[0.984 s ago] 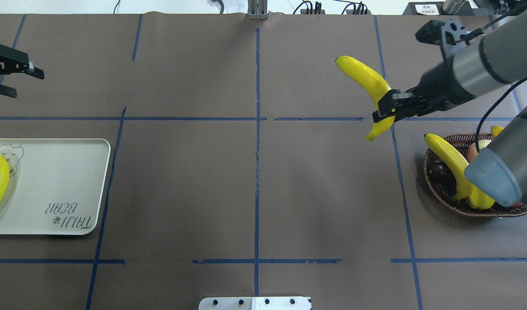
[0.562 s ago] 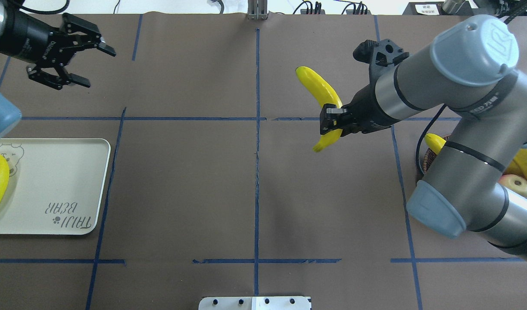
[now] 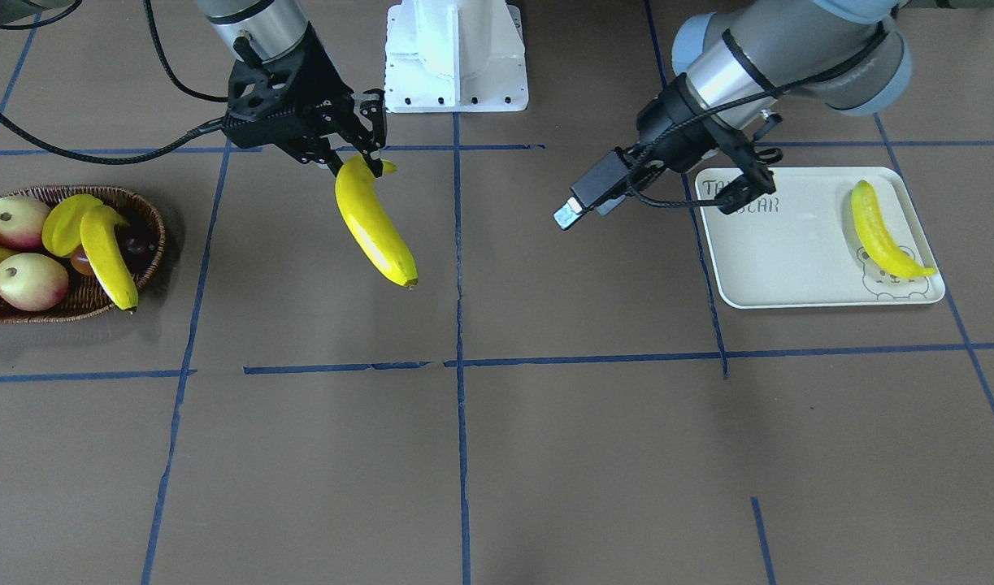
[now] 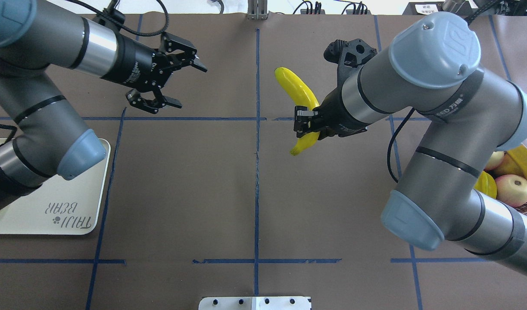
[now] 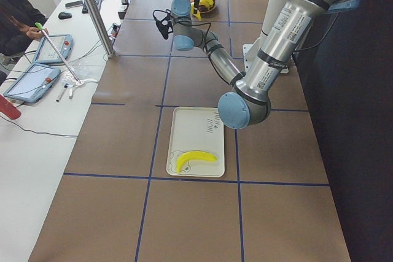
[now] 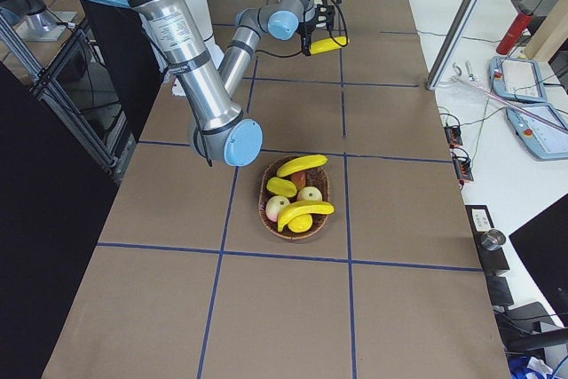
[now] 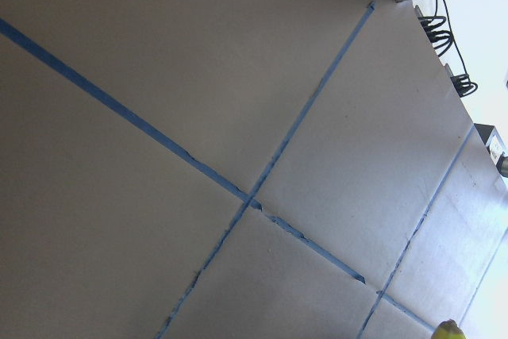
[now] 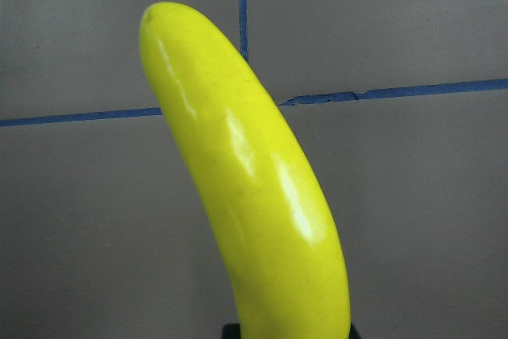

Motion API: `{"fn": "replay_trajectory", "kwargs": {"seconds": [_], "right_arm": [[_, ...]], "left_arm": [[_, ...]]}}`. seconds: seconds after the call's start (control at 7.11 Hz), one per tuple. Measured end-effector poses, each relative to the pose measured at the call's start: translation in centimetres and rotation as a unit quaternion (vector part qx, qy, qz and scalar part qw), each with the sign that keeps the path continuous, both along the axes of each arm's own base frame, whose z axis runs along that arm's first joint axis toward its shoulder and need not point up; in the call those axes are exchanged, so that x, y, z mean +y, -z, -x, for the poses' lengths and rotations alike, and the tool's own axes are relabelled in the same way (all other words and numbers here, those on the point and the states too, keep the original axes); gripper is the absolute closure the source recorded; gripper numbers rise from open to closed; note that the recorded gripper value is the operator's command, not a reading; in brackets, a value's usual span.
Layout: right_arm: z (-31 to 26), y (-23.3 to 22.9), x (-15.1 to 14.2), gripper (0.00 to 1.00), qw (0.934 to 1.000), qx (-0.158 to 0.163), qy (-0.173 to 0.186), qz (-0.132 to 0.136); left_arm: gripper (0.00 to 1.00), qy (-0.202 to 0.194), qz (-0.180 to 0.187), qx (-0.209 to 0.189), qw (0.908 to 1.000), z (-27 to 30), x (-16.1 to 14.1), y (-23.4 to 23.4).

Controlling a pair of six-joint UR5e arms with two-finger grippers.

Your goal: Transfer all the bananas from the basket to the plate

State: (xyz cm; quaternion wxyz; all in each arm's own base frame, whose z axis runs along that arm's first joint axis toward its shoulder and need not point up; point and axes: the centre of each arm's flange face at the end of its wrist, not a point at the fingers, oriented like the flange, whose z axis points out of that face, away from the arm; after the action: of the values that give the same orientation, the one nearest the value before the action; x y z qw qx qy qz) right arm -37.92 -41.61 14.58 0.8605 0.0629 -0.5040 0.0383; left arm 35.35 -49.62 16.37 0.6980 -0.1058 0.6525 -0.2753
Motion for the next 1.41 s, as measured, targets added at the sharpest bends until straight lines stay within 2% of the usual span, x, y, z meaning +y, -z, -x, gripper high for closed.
{"fn": "replay_trajectory", "kwargs": {"seconds": [0.42, 0.84, 1.12, 1.27, 1.41], "right_arm": [[1.2, 0.9, 1.3, 1.0, 0.9999, -0.004, 0.009, -0.007], [1.6, 1.6, 2.2, 1.0, 0.9997, -0.011, 0.015, -0.015], [1.6, 1.8, 2.6, 1.0, 0.9996, -0.013, 0.017, -0.017], [1.7, 1.9, 2.7, 1.0, 0.9996, -0.014, 0.018, -0.018], [1.8, 2.0, 2.9, 1.0, 0.9995, -0.015, 0.02, -0.019]], "left_arm": [[0.0, 0.029, -0.009, 0.023, 0.9993, -5.5, 2.2, 4.8], [0.0, 0.034, -0.009, 0.025, 0.9991, -8.1, 1.2, 6.9], [0.0, 0.042, -0.012, 0.028, 0.9987, -10.0, 2.0, 7.8], [0.03, 0.044, -0.015, 0.031, 0.9984, -10.6, 2.5, 8.2], [0.23, 0.044, -0.016, 0.032, 0.9984, -10.9, 2.8, 8.4]]}}
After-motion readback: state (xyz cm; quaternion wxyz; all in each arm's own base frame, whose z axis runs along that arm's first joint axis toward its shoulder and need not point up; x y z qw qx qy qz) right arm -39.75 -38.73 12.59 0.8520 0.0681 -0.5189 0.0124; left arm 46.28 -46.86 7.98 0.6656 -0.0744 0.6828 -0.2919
